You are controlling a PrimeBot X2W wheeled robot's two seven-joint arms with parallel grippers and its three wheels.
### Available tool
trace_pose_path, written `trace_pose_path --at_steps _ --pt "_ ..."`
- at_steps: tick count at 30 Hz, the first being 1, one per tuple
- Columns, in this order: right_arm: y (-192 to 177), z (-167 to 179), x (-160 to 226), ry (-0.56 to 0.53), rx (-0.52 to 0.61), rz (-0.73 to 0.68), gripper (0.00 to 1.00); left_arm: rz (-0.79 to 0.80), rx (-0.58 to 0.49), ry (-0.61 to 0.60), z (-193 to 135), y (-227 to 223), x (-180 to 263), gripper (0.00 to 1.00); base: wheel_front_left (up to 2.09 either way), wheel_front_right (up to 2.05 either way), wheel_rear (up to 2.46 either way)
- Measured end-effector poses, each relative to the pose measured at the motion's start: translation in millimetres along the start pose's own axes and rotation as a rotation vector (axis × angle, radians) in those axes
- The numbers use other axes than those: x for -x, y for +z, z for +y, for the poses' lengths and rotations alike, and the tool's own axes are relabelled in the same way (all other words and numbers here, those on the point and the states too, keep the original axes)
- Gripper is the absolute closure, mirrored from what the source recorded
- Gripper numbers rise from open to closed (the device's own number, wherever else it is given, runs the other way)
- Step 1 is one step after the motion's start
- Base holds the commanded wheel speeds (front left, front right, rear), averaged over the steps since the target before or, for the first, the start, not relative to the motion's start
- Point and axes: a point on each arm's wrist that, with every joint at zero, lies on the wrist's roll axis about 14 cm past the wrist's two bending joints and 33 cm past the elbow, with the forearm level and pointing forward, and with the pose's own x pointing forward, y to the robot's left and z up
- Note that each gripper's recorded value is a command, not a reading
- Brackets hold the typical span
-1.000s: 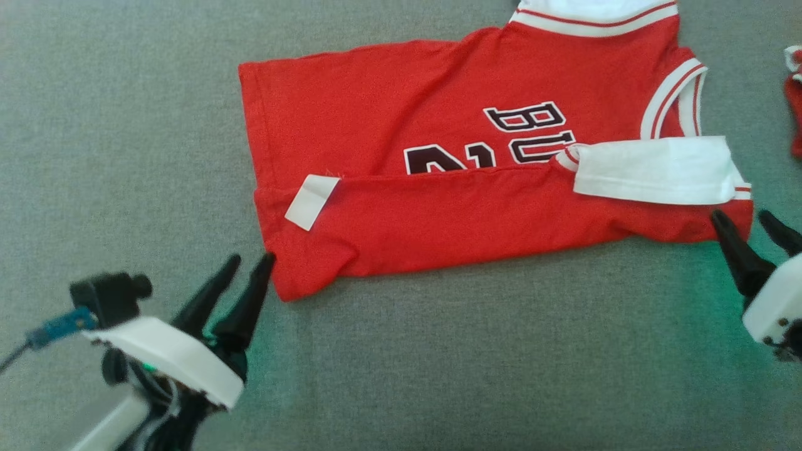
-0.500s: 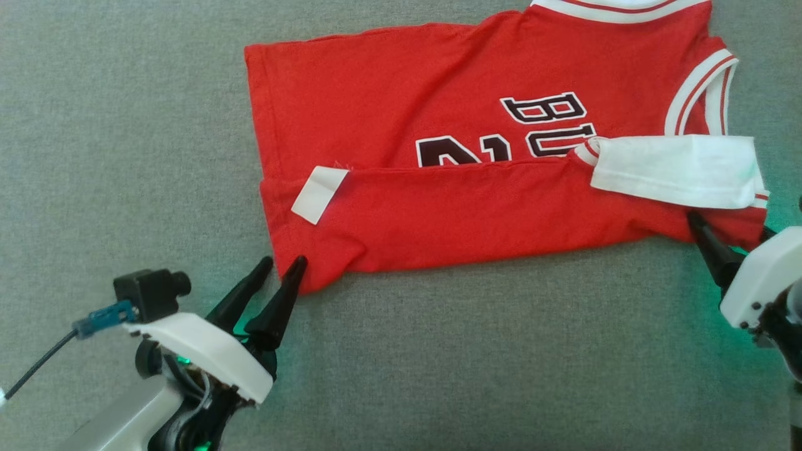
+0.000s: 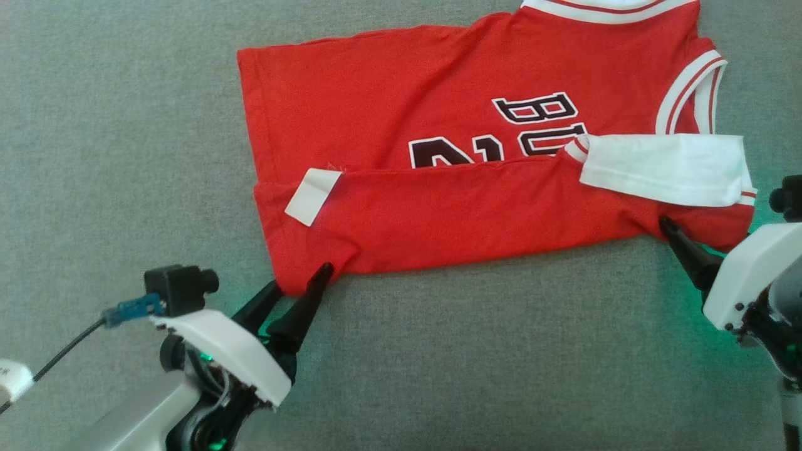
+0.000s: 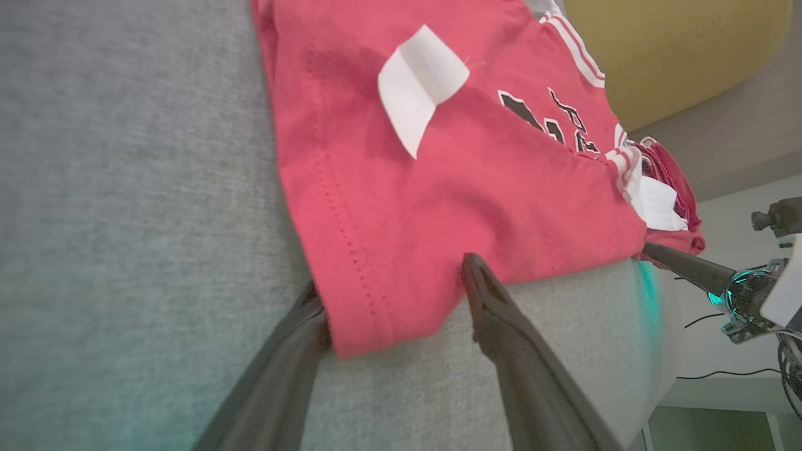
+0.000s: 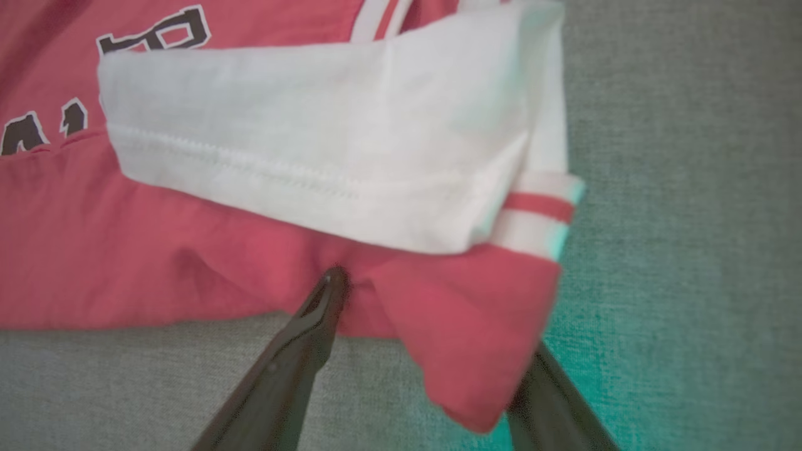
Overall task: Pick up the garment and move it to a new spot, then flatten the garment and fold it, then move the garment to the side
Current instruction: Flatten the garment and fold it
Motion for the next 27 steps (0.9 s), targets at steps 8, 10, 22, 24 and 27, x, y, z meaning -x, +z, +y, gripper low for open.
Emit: trace_pose_path --at_steps 8,10,22,24,27 --pt "3.3 4.2 -1.3 0.036 0.010 0.005 1.00 0.023 -0.025 -0.021 -1.5 2.2 -3.2 1.00 0.00 0.00 0.00" --pt "4.0 -0.4 4.1 0.037 0.006 0.009 1.00 0.034 -0.031 -0.033 -2.7 3.3 2.3 1.00 0.00 0.00 0.00" --pt "-32.4 -42.2 67.2 0.017 0.018 0.222 1.00 0.174 -0.011 -0.115 -28.8 -37.1 65.1 1.00 0.00 0.00 0.00" --pt "-52.3 -40.0 67.5 0.025 0.013 0.278 0.71 0.188 0.019 -0.082 -22.4 -50.1 66.8 1.00 0.00 0.00 0.00" --pt "-68.1 -35.1 65.0 0.030 0.034 0.316 0.00 0.181 0.014 -0.039 -14.6 -59.1 61.9 0.94 0.00 0.00 0.00"
